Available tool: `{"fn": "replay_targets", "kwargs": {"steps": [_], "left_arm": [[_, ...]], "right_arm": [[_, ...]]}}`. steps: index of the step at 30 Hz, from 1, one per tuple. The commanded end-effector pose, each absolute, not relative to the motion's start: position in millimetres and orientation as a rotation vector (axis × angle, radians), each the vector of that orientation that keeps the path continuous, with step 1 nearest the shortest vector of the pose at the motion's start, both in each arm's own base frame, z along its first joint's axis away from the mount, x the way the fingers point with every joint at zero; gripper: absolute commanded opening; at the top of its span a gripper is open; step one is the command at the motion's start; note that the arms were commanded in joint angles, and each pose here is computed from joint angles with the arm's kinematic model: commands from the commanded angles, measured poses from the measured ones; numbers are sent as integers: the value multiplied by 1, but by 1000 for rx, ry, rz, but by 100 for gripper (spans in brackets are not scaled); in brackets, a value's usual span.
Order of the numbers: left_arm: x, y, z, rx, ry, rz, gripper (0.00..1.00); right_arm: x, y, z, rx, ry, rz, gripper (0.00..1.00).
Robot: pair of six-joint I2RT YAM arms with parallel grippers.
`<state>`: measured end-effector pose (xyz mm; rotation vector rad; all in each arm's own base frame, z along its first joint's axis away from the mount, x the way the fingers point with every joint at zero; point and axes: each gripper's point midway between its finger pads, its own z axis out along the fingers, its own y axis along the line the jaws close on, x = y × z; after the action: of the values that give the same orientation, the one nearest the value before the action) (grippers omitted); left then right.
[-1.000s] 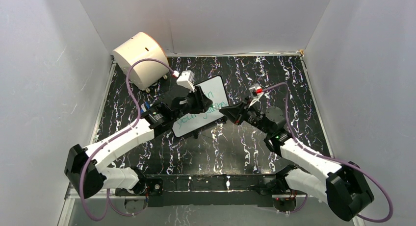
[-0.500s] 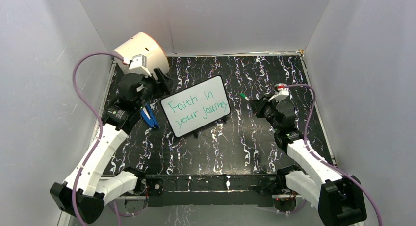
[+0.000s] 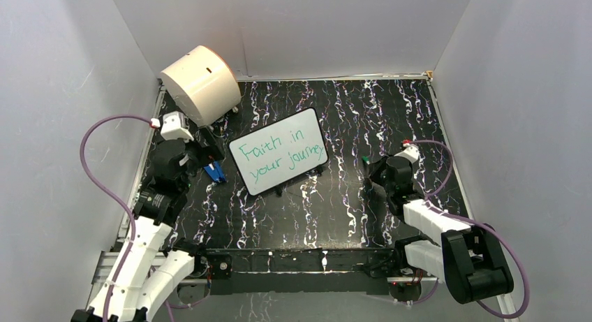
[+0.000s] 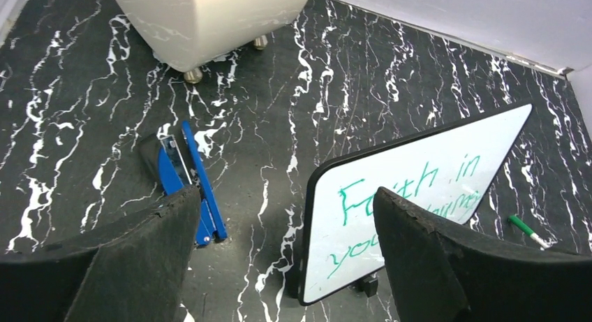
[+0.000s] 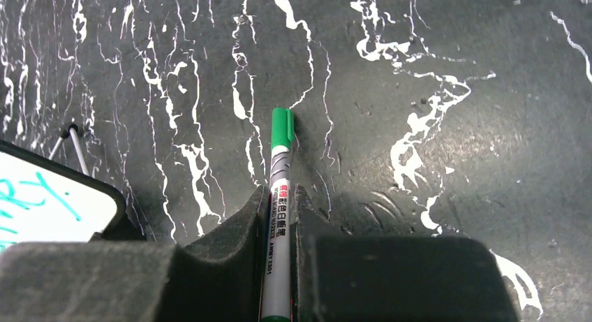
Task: Write a sentence on the whiteboard
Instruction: Place the whiteboard marker at the center of the board, then reset both arms
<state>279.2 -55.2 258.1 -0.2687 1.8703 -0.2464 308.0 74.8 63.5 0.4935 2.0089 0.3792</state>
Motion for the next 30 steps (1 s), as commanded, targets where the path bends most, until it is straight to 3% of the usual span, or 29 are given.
{"fn": "replay_targets", "kwargs": {"steps": [1,8,19,24,30], "left_arm": [[272,-34,269,-320,1792,-167,91],[261,-27,275,-330,1733,-162,91],[233,-23,287,-353,1693,-218,92],[217,-19,298,-345,1650,-233,93],[199,-12,321,-313,1593,-221,93]], "right_arm": [[311,67,62,613,1950,386,4],[292,65,42,667,1997,400,19],[268,62,54,685,2029,407,52],[257,52,84,630,2011,352,66],[250,37,172,469,1863,284,85]]}}
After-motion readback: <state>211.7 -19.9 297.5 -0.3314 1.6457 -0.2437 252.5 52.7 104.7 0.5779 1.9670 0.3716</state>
